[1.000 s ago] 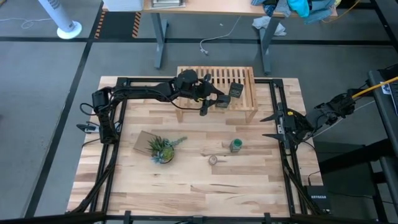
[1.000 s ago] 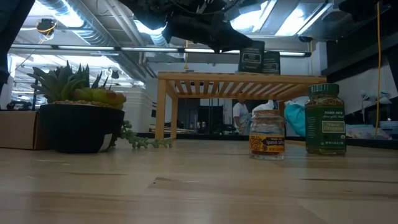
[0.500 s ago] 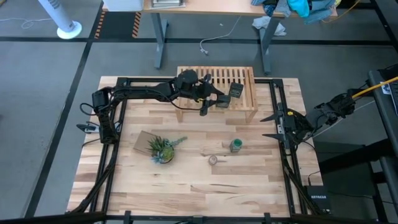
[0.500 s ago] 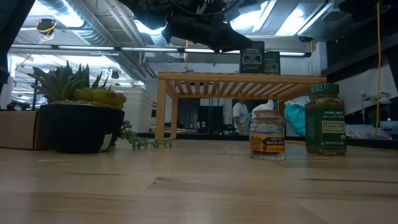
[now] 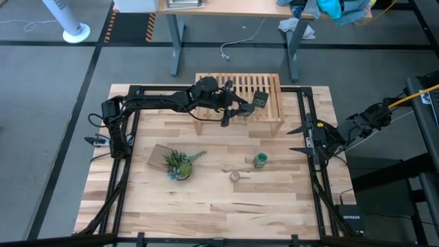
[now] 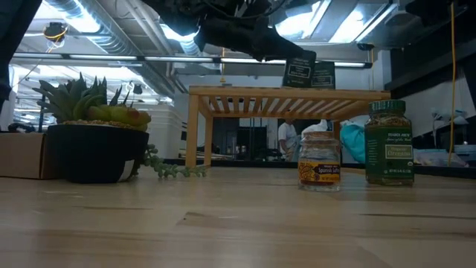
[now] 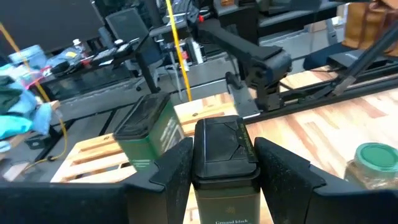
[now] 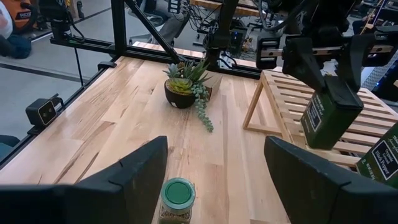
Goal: Shelf spices
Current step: Put the green seasoning can on the shelf, then put the transparent seasoning bottle on the shelf
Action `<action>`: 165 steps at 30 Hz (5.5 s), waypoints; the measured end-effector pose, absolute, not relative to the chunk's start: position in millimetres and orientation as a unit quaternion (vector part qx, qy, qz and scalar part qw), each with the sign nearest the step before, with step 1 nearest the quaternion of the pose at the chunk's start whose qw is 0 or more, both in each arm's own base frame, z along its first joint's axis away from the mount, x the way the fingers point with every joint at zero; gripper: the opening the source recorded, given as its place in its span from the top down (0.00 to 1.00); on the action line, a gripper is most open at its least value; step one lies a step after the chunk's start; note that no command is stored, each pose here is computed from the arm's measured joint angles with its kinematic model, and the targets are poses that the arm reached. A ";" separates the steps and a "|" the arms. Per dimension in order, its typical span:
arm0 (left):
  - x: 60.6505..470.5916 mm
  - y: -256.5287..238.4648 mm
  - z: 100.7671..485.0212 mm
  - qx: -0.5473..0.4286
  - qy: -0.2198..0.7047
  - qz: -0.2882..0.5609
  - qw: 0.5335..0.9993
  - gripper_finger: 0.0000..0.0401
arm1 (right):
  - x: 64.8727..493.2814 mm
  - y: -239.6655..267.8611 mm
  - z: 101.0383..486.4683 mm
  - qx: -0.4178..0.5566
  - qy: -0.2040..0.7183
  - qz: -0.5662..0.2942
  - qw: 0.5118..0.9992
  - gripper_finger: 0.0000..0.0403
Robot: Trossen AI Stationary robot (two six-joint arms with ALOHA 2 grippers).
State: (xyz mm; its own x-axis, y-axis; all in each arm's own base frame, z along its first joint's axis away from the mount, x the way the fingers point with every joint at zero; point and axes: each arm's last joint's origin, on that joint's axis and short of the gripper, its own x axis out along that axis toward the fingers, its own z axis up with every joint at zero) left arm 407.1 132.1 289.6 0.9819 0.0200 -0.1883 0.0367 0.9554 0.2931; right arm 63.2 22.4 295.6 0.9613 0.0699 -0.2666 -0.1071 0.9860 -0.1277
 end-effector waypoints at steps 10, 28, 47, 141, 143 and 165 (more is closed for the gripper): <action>406.9 133.3 289.1 0.142 0.101 0.013 0.985 0.60 | 63.2 22.4 295.6 -0.070 0.132 0.045 0.988 0.32; 406.8 132.7 287.7 0.140 0.108 0.011 0.984 0.60 | 63.3 22.5 295.6 -0.070 0.132 0.045 0.988 0.32; 406.7 133.4 288.3 0.132 0.104 0.012 0.986 0.60 | 63.3 22.5 295.7 -0.070 0.132 0.045 0.988 0.32; 384.4 -140.9 101.0 -0.117 0.193 0.145 0.963 0.45 | 63.3 22.5 295.8 -0.070 0.131 0.045 0.988 0.32; 385.8 -141.1 95.6 -0.123 0.189 0.142 0.964 0.45 | 63.3 22.5 295.9 -0.070 0.131 0.045 0.988 0.32; 406.8 -115.3 91.4 -0.101 0.157 0.119 0.975 0.51 | 63.3 22.5 295.7 -0.071 0.131 0.045 0.988 0.32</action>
State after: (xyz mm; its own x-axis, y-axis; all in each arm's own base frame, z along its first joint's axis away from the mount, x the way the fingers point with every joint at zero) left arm 406.8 -115.3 91.4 0.9227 0.1999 -0.3297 -0.2635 0.9512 -0.1607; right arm 63.3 22.5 295.7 0.9615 0.0700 -0.2659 -0.1071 0.9860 -0.1275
